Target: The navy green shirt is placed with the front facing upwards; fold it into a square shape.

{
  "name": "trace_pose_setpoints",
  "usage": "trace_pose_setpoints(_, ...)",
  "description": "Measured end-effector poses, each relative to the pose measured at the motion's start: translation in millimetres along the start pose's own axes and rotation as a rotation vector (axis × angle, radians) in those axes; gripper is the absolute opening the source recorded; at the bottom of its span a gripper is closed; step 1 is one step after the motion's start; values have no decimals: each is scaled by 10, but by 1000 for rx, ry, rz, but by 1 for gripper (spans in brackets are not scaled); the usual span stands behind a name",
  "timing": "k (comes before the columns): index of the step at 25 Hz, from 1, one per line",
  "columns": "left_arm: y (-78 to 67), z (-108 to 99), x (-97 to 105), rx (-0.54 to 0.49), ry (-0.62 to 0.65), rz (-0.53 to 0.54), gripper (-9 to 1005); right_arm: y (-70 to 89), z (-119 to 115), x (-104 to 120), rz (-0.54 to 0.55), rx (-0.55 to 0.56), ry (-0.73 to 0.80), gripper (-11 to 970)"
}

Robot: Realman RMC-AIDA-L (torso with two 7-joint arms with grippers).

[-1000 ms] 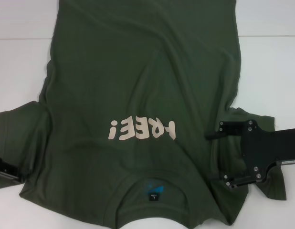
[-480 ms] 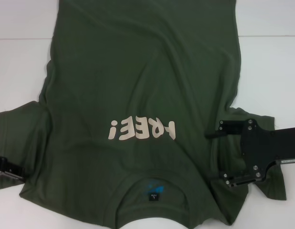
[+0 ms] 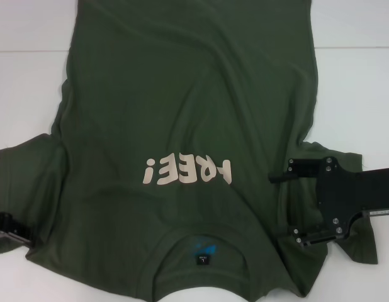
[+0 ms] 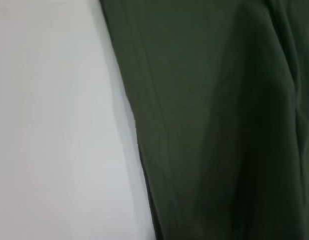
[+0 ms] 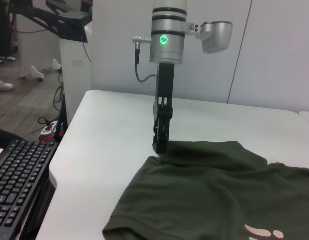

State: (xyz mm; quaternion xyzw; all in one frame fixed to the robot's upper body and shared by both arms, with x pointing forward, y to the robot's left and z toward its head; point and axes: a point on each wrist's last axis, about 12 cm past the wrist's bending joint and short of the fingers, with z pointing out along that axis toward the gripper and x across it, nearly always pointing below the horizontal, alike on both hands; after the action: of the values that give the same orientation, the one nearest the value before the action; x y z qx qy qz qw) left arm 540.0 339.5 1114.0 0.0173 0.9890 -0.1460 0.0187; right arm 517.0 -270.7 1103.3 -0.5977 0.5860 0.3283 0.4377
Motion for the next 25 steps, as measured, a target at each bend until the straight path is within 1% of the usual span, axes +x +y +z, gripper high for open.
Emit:
trace_pose_setpoints(4, -39, 10, -29, -13, 1, 24, 782, -6, 8, 0, 4, 1, -4, 855)
trace_pose_setpoints(9, -48, -75, -61, -21, -19, 28, 557, -3, 17, 2, 7, 1, -7, 855)
trace_pose_setpoints(20, -50, -92, -83, -28, -20, 37, 349, -1, 28, 8, 16, 0, -14, 854)
trace_pose_setpoints(25, -59, -77, -79, -30, -20, 49, 152, -16, 34, -5, 13, -1, -16, 854)
